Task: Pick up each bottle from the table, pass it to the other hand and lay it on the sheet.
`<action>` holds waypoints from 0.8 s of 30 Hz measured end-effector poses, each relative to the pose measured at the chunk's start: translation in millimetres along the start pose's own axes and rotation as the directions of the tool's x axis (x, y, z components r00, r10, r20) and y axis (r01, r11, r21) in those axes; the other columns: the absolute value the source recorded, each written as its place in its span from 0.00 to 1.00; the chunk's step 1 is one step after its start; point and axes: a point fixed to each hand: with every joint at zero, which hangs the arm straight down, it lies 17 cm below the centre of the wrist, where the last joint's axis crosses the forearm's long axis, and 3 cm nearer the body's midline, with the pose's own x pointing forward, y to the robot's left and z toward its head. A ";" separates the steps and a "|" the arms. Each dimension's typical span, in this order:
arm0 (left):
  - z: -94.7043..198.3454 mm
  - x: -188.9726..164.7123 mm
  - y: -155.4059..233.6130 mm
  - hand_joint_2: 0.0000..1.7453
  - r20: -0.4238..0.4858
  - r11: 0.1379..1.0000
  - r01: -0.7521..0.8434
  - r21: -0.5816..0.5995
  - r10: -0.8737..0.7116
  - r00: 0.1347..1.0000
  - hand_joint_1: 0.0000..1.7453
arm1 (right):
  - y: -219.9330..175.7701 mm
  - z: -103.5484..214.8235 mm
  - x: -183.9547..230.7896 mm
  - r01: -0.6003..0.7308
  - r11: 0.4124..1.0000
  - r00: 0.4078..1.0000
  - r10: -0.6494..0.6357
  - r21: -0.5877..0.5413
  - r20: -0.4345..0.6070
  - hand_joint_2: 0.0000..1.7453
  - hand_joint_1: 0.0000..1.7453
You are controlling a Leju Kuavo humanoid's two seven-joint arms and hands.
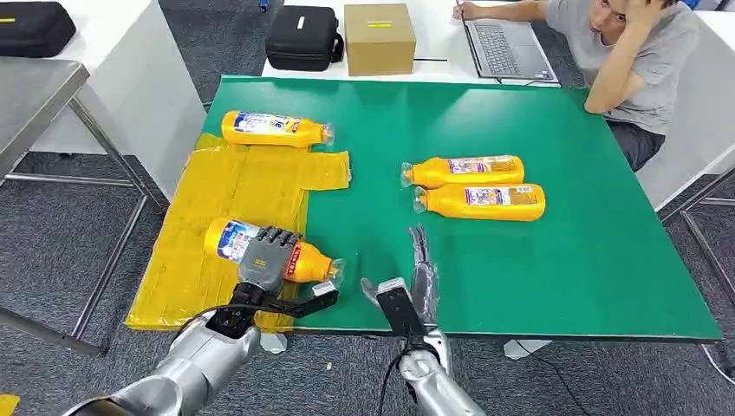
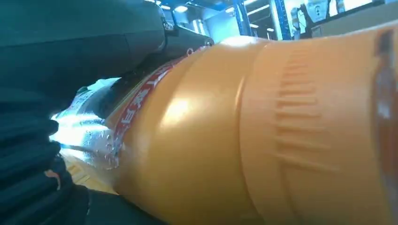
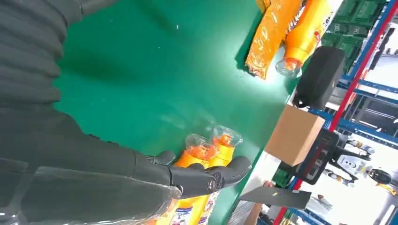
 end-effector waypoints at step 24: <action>-4.1 -26.1 -2.1 1.00 -0.102 0.999 -0.019 -0.036 0.015 0.995 1.00 | 4.0 -1.1 3.7 0.002 1.000 1.000 -0.002 0.012 0.011 1.00 0.00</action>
